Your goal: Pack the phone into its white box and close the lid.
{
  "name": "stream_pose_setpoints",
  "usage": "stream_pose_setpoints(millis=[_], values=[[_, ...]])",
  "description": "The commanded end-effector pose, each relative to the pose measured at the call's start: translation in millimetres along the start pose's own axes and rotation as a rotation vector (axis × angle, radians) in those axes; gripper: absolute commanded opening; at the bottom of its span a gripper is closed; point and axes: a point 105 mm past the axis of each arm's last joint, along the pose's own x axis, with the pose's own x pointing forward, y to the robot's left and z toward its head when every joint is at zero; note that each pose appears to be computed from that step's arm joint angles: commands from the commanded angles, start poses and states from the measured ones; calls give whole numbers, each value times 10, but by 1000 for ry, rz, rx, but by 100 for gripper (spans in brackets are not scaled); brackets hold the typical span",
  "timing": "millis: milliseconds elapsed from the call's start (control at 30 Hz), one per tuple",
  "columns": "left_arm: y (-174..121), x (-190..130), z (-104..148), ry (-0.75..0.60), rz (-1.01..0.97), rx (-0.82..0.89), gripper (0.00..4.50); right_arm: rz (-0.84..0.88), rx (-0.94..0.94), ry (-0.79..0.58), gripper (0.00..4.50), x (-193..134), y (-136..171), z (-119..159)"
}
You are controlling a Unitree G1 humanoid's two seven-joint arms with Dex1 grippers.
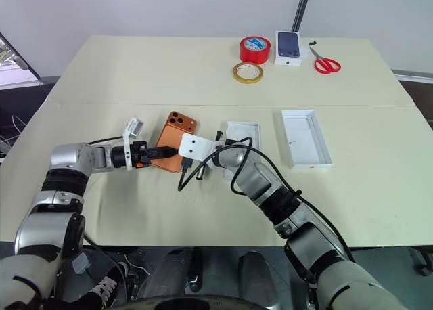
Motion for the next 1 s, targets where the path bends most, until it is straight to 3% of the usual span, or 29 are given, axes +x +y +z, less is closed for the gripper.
stream_pose_setpoints(millis=[33,133,233,433,600,700,867,1000], values=[[57,3,-110,-3,43,-28,74,14,34,-7,0,-98,-13,-82],[22,18,-156,-12,49,-65,74,32,61,-28,0,-144,2,-75],[-42,14,-325,12,49,-96,7,38,57,-19,0,-157,22,-110],[-70,-22,-259,-85,44,-171,7,37,75,-88,0,-203,19,21],[-185,-53,-184,-193,-8,-172,7,159,325,-381,0,-567,-58,367],[-300,-58,-145,-266,-74,-216,4,271,416,-506,87,-943,-92,407],[-398,-32,-207,-272,-91,-231,4,295,176,-295,341,-1170,52,-16],[-496,10,-210,-267,-116,-207,4,296,23,-142,341,-1362,131,-454]])
